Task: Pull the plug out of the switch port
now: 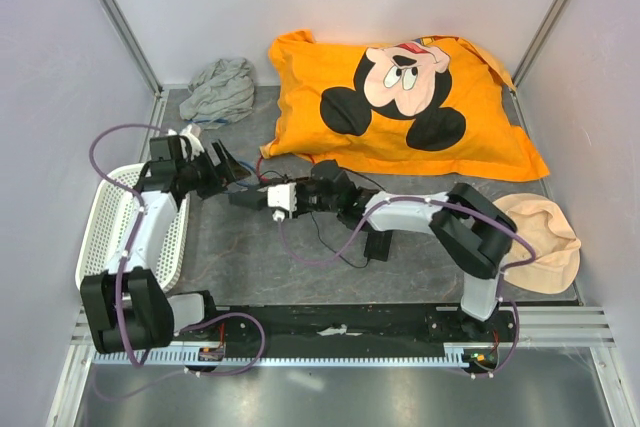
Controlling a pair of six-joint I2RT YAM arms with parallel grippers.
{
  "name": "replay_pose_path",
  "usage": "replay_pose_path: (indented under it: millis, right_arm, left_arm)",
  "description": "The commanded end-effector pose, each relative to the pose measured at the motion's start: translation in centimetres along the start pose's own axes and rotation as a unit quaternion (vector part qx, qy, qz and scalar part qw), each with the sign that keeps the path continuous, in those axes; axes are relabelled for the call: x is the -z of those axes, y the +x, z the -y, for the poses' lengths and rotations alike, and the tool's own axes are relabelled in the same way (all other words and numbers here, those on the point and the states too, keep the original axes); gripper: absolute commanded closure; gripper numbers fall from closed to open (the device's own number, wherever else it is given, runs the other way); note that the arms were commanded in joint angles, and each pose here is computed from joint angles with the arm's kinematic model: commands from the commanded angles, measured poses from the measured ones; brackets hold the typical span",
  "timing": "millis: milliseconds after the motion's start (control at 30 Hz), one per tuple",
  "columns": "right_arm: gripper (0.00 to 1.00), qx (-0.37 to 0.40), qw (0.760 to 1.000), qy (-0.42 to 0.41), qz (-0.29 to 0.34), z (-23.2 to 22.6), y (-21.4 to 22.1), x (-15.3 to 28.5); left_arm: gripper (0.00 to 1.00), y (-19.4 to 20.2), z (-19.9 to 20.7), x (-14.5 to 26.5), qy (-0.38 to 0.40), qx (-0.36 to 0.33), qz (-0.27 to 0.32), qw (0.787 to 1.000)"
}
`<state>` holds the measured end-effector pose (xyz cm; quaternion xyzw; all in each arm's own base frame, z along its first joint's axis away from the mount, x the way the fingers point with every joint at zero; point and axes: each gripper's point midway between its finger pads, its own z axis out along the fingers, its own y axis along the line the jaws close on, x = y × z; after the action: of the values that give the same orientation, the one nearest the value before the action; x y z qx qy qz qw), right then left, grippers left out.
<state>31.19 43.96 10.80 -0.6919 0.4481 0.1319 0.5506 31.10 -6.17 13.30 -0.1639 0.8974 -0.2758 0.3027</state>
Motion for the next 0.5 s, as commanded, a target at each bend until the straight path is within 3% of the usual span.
replay_pose_path:
  millis: [0,200,300,467]
  right_arm:
    - [0.94,-0.168,0.983,0.061,0.032,5.9,-4.8,3.7]
    - [0.96,-0.345,0.935,0.053,0.055,9.0,-6.7,5.3]
    - [0.96,-0.394,0.915,0.038,0.078,10.5,-8.0,5.7]
    - [0.95,-0.505,0.853,-0.028,0.127,13.8,-10.4,6.3]
  left_arm:
    - [0.07,-7.7,6.4,5.2,0.071,-0.144,0.148,0.976]
    - [0.06,-14.5,13.9,12.7,0.119,-0.206,0.271,0.933]
    - [0.06,-15.7,15.3,14.3,0.123,-0.219,0.290,0.923]
    - [0.06,-16.0,14.4,13.7,0.100,-0.224,0.288,0.925]
